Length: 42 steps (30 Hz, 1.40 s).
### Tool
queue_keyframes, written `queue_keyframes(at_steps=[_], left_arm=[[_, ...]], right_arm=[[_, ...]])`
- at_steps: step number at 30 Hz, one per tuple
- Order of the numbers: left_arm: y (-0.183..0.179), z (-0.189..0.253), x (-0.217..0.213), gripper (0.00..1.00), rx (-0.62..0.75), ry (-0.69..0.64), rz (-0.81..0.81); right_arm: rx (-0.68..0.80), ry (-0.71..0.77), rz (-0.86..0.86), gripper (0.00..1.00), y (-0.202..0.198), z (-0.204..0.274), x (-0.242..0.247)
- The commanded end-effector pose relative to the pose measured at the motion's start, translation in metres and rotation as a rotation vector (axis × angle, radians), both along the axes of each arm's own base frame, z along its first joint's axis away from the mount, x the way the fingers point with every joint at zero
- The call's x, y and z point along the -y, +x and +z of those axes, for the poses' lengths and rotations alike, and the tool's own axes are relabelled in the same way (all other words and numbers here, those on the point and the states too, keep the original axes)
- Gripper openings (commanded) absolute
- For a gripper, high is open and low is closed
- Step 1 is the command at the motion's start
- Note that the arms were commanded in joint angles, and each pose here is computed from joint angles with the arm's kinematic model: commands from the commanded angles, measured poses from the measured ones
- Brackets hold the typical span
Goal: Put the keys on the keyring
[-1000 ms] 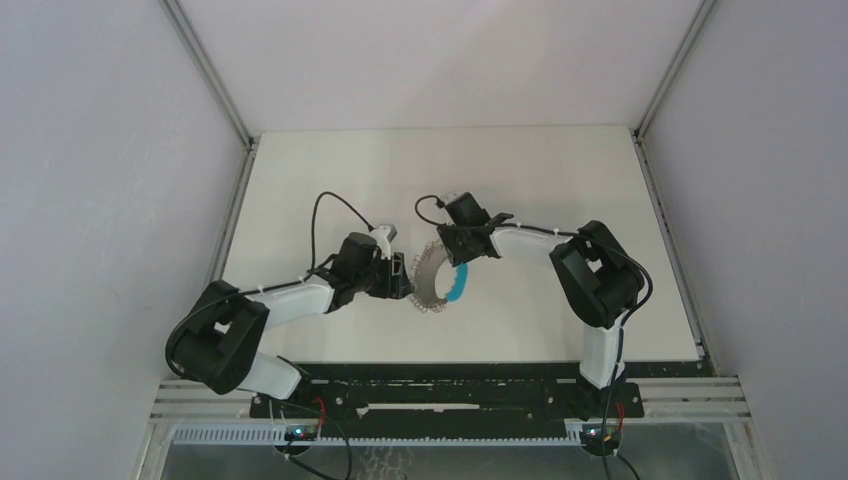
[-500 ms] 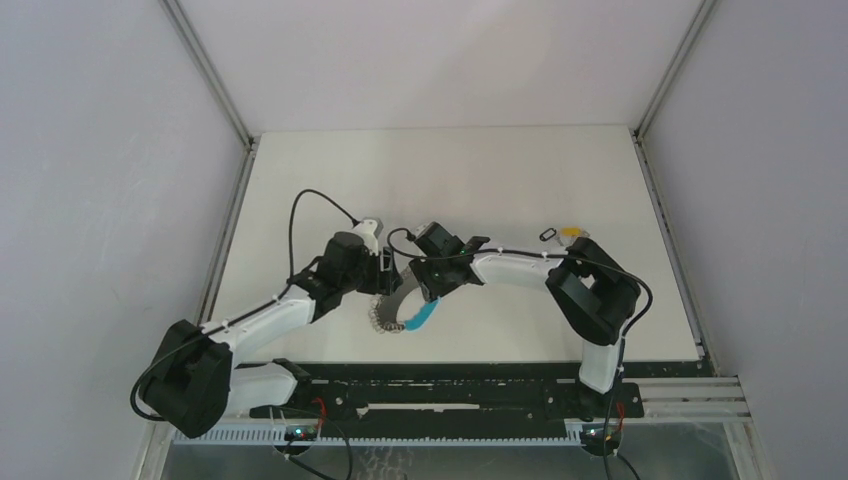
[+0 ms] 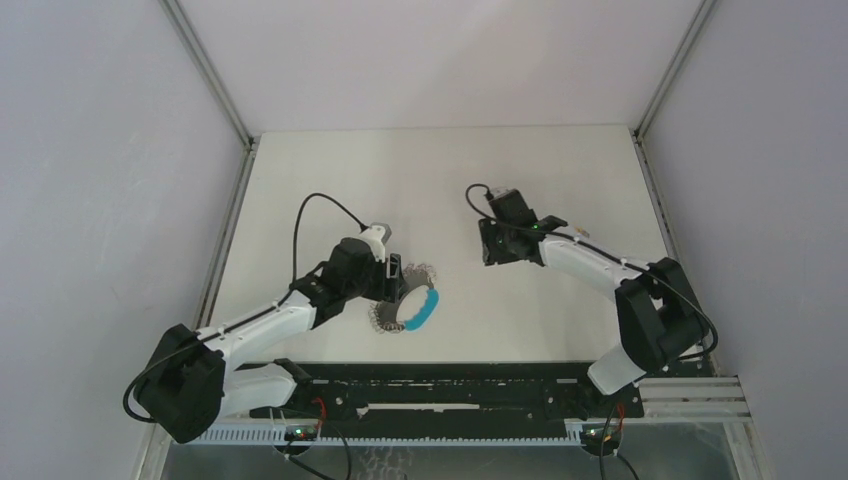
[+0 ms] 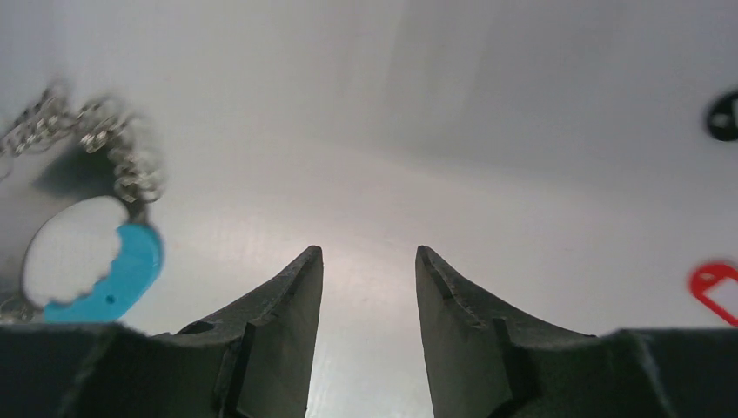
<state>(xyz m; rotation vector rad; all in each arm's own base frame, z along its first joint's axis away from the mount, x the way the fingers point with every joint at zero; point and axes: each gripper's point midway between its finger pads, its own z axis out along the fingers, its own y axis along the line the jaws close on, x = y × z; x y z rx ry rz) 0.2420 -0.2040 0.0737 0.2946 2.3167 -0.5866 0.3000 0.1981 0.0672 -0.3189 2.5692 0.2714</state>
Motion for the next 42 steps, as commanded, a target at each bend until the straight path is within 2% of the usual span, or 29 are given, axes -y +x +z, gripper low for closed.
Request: queue_keyframes(at_steps=[1,4,8,12,19,28,34,42], left_arm=[[0.010,0.016,0.006,0.69,0.061,-0.034,0.004],[0.013,0.016,0.007,0.69,0.064,-0.029,-0.002],[0.013,0.018,0.018,0.69,0.047,-0.063,-0.031],[0.012,0.018,0.036,0.66,0.019,-0.129,-0.081],[0.011,0.007,0.043,0.62,-0.009,-0.163,-0.088],[0.016,-0.013,0.035,0.54,-0.067,-0.182,-0.061],[0.018,-0.025,0.029,0.51,-0.094,-0.160,-0.048],[0.016,-0.041,0.025,0.48,-0.132,-0.135,-0.046]], right_arm=[[0.040,-0.003,-0.161,0.45,0.017,0.016,0.045],[0.054,0.007,-0.261,0.45,0.028,0.022,0.073],[0.066,0.014,-0.239,0.45,0.029,0.024,0.074],[0.077,0.093,-0.125,0.45,0.023,0.022,0.048],[0.116,0.228,0.152,0.43,0.016,0.016,-0.024],[0.026,0.388,0.417,0.40,0.002,-0.009,-0.101],[-0.025,0.455,0.493,0.36,-0.007,-0.018,-0.124],[-0.075,0.473,0.506,0.36,-0.011,-0.036,-0.131]])
